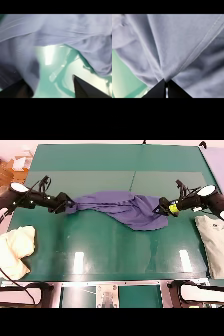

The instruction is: Fold the shirts.

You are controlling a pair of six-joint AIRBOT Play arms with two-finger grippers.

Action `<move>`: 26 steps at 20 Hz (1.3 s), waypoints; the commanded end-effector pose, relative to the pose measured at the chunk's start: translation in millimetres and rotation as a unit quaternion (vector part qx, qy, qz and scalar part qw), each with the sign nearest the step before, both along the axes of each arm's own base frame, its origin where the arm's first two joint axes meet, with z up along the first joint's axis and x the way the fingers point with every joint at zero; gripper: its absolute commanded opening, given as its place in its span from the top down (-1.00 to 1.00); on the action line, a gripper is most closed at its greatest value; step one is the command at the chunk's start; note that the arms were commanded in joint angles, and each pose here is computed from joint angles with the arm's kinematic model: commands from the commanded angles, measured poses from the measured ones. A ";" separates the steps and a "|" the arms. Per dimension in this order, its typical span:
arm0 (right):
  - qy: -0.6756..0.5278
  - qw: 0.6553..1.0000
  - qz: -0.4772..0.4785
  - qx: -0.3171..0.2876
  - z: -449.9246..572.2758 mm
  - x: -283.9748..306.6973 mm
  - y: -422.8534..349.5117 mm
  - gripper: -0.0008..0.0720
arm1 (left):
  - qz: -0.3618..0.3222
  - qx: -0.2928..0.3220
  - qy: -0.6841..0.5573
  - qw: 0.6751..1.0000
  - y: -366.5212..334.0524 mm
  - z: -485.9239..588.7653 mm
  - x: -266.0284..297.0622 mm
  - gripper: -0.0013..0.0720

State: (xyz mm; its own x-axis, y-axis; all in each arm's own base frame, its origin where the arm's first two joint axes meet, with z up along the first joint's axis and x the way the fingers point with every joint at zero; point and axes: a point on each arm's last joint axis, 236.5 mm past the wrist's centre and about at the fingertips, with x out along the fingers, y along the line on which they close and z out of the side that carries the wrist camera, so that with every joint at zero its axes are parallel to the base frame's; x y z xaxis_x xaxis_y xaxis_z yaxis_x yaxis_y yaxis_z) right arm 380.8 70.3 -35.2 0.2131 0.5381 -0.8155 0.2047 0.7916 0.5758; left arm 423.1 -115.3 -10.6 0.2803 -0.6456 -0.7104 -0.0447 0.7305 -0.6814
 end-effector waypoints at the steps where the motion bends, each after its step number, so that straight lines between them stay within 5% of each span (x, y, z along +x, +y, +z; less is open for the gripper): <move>1: 0.035 0.999 0.014 -0.012 -20.1 -24.3 -2.5 0.93 | -0.094 0.017 -0.071 0.993 -30.1 41.7 1.5 -0.29; 3: 0.036 0.999 0.016 -0.013 -22.1 -26.1 -2.4 0.94 | -0.147 0.066 -0.167 0.973 -68.1 82.6 20.1 -0.31; 5: 0.033 0.999 0.014 -0.015 -22.6 -24.4 -3.6 0.93 | -0.189 0.155 -0.236 0.940 -103.2 93.1 33.1 -0.56; 8: 0.026 0.999 0.008 -0.018 -23.0 -20.4 -5.9 0.94 | -0.235 0.232 -0.295 0.897 -156.2 81.8 44.6 -0.56; 13: 0.024 0.999 0.008 -0.019 -23.0 -19.5 -5.8 0.93 | -0.308 0.234 -0.291 0.875 -240.9 12.3 50.3 -0.56; 17: 0.017 1.000 0.007 -0.023 -23.2 -16.2 -7.2 0.93 | -0.361 0.286 -0.351 0.815 -294.7 -6.4 58.9 -0.56; 26: 0.012 1.000 0.007 -0.023 -22.9 -14.4 -7.3 0.93 | -0.348 0.265 -0.404 0.803 -339.8 -22.1 67.3 -0.56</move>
